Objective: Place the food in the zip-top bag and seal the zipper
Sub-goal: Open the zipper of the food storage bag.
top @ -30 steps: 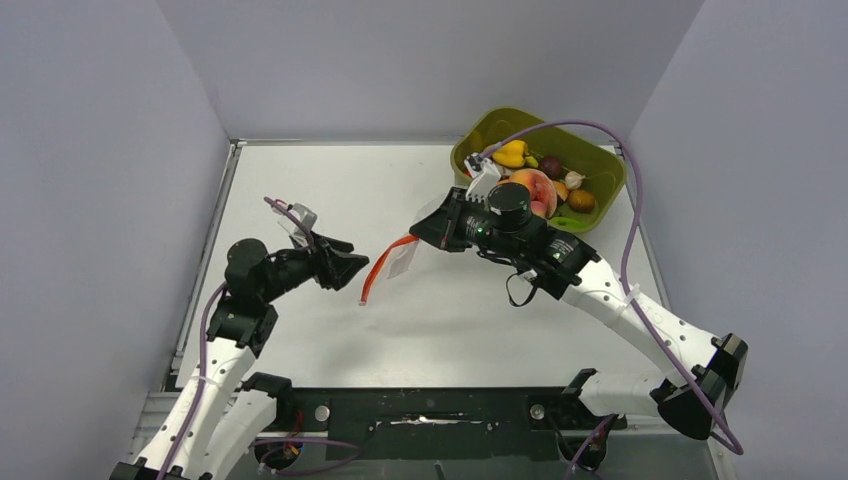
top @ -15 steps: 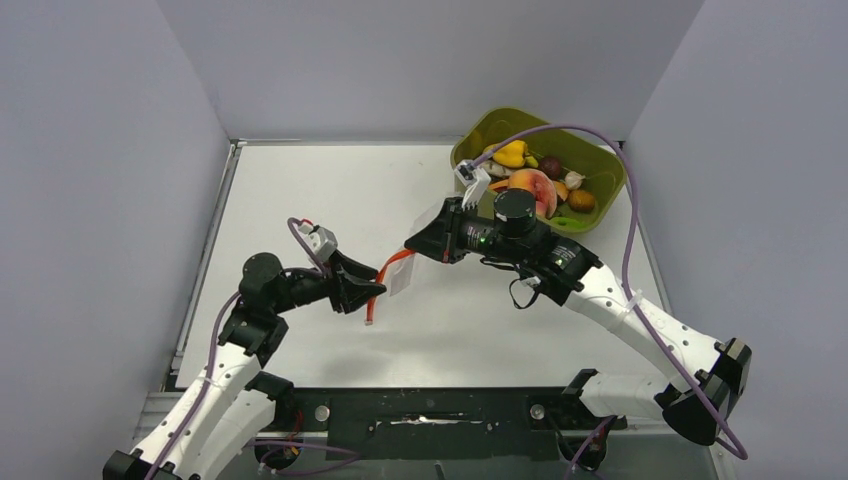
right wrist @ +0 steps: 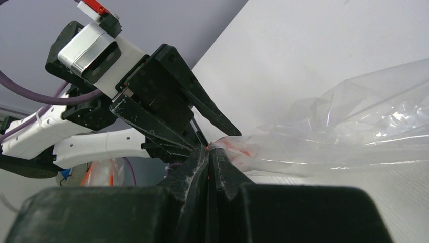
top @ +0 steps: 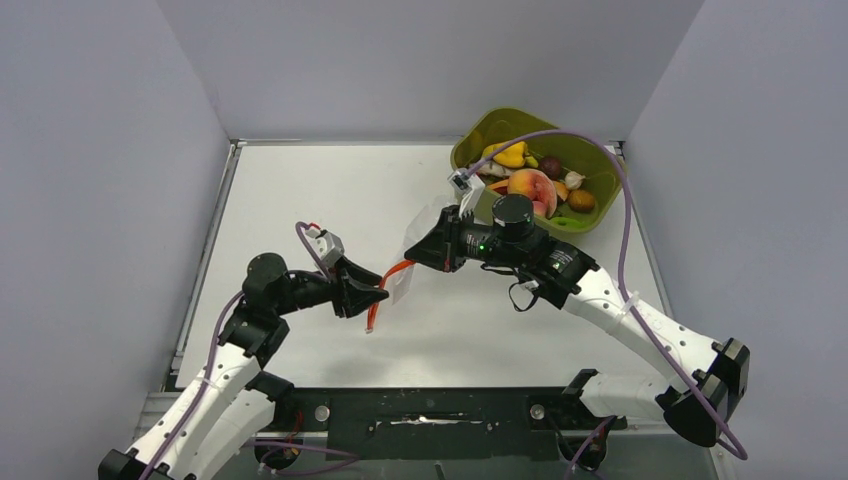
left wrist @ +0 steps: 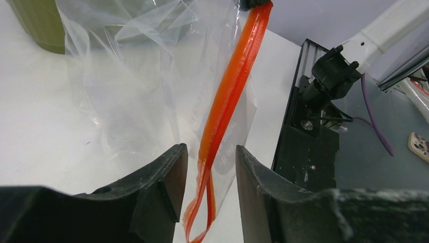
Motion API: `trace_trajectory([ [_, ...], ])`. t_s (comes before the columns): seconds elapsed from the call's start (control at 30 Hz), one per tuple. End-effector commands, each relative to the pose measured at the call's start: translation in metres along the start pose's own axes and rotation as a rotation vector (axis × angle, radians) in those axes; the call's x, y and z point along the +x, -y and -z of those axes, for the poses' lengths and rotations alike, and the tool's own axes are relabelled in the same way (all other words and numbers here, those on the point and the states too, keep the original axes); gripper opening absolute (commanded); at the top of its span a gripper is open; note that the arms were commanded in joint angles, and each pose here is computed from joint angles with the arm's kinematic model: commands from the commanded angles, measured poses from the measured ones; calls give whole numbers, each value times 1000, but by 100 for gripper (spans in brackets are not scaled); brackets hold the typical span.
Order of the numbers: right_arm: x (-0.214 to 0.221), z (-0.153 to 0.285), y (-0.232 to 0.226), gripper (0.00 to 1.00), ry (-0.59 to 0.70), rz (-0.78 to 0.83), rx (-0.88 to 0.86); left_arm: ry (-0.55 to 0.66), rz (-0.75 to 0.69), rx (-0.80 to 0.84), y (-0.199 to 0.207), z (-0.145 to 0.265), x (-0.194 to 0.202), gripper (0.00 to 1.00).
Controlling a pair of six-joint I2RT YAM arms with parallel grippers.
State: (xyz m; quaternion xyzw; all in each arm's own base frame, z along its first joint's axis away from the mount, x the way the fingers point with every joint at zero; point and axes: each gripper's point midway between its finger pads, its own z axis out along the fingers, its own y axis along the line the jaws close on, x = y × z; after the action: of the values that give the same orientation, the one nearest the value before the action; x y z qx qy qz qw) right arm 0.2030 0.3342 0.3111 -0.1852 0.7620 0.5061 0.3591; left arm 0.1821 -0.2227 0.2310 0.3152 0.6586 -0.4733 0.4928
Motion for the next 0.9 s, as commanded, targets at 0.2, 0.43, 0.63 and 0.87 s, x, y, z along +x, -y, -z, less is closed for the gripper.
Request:
trace_trajectory([
  [0.2, -10, 16, -24, 0, 24, 93, -103, -3, -127, 57, 27, 14, -22, 40],
  [0.43, -15, 25, -37, 0, 37, 124, -150, -42, -133, 51, 30, 22, -9, 46],
  [0.63, -23, 33, -34, 0, 59, 142, -135, -24, -175, 82, 41, 28, -11, 48],
  [0.87, -27, 43, -29, 0, 66, 201, -90, -30, -187, 74, 44, 33, -10, 38],
])
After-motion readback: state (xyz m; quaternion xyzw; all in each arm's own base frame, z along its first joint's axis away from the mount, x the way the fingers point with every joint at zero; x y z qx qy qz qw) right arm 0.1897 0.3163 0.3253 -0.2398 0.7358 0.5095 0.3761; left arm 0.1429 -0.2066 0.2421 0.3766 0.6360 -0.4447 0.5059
